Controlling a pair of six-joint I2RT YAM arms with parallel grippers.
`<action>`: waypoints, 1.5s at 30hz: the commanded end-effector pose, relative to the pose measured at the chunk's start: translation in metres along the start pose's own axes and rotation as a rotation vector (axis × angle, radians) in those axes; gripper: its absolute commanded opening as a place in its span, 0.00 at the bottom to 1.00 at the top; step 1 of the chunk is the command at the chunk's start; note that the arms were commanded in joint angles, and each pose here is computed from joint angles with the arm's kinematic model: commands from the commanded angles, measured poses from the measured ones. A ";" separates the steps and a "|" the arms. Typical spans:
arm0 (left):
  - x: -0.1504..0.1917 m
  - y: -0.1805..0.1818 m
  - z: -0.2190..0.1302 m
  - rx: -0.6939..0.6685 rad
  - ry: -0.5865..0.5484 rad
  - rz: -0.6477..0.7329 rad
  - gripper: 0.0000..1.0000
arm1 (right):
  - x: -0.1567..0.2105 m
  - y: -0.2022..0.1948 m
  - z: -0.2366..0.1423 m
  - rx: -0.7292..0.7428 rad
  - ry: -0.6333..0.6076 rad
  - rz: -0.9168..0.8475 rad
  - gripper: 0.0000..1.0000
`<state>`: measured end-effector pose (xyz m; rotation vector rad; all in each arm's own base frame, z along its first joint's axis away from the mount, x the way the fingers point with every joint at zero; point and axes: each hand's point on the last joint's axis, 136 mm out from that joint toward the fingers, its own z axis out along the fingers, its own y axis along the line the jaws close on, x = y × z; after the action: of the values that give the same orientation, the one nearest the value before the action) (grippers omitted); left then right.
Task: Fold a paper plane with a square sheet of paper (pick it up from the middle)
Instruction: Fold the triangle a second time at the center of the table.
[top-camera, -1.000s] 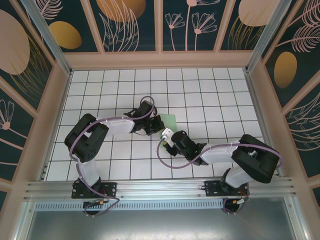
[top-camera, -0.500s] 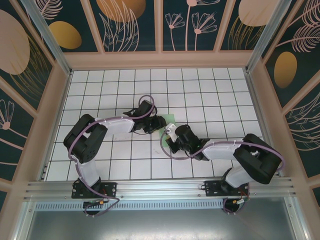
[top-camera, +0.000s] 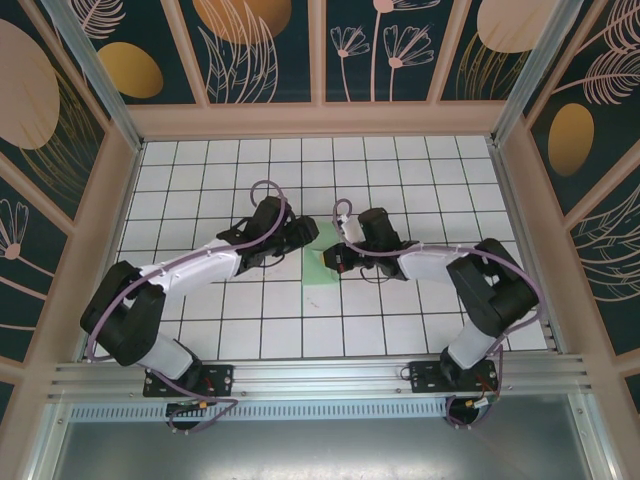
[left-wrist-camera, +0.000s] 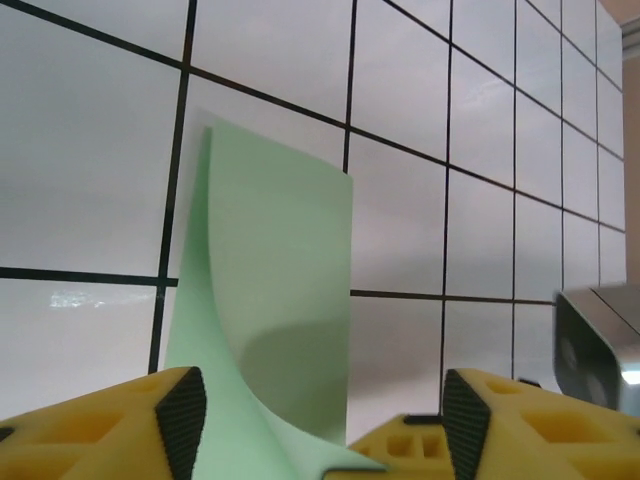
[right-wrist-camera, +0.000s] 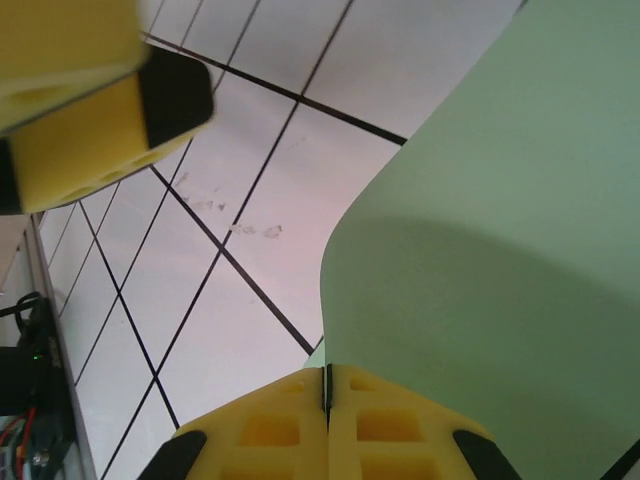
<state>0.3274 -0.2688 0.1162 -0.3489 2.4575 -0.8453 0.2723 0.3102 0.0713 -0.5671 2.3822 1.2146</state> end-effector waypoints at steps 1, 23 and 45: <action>0.011 -0.002 0.009 0.056 0.049 0.043 0.58 | 0.004 0.002 0.002 -0.107 0.065 0.131 0.05; 0.053 -0.004 0.055 0.179 0.196 -0.062 0.40 | -0.011 -0.035 0.000 -0.158 0.028 0.301 0.06; 0.047 0.008 0.078 0.163 0.135 -0.141 0.37 | -0.016 -0.030 -0.020 -0.087 0.011 0.198 0.32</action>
<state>0.3287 -0.3193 0.0478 -0.4024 2.4914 -1.1580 0.2909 0.2821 0.0523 -0.2958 2.5091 1.4667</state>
